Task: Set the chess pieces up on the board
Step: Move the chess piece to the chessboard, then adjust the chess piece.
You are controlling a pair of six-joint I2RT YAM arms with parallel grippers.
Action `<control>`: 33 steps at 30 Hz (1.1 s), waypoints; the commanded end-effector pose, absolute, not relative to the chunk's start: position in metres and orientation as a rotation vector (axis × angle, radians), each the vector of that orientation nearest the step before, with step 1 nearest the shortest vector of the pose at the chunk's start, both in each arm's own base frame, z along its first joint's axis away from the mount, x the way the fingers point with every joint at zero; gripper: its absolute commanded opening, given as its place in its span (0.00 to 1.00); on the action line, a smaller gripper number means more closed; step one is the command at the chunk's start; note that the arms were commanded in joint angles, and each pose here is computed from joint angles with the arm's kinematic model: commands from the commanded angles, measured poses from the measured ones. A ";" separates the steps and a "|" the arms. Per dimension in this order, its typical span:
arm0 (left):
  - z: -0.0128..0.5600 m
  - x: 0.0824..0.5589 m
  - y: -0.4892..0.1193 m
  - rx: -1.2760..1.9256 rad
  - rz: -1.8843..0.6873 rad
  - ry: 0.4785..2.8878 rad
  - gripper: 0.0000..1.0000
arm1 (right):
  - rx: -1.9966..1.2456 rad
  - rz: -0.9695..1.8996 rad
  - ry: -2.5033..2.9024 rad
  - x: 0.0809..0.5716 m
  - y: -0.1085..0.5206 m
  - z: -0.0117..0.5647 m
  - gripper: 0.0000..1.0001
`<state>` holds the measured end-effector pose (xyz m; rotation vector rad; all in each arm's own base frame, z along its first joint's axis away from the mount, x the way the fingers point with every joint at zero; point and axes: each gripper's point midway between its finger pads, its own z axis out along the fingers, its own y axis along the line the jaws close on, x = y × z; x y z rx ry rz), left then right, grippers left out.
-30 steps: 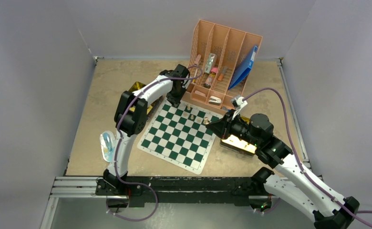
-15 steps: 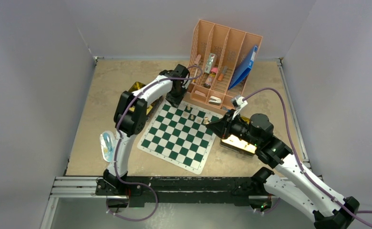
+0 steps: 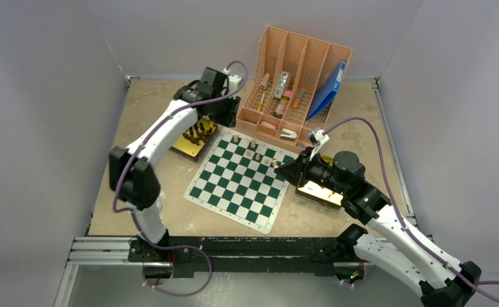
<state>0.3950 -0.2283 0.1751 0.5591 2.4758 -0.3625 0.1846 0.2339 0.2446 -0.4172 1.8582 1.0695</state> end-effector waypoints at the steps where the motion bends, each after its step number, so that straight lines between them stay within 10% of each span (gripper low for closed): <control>1: 0.275 0.363 -0.245 0.705 -0.614 2.099 0.33 | -0.470 1.152 1.802 0.176 0.243 0.259 0.00; 15: 0.306 0.171 -0.252 1.606 -0.781 0.874 0.49 | -0.733 1.464 1.792 0.138 0.276 0.247 0.00; 33: 0.261 0.154 -0.277 1.866 -0.633 0.665 0.49 | -0.756 1.609 1.840 0.142 0.301 0.239 0.00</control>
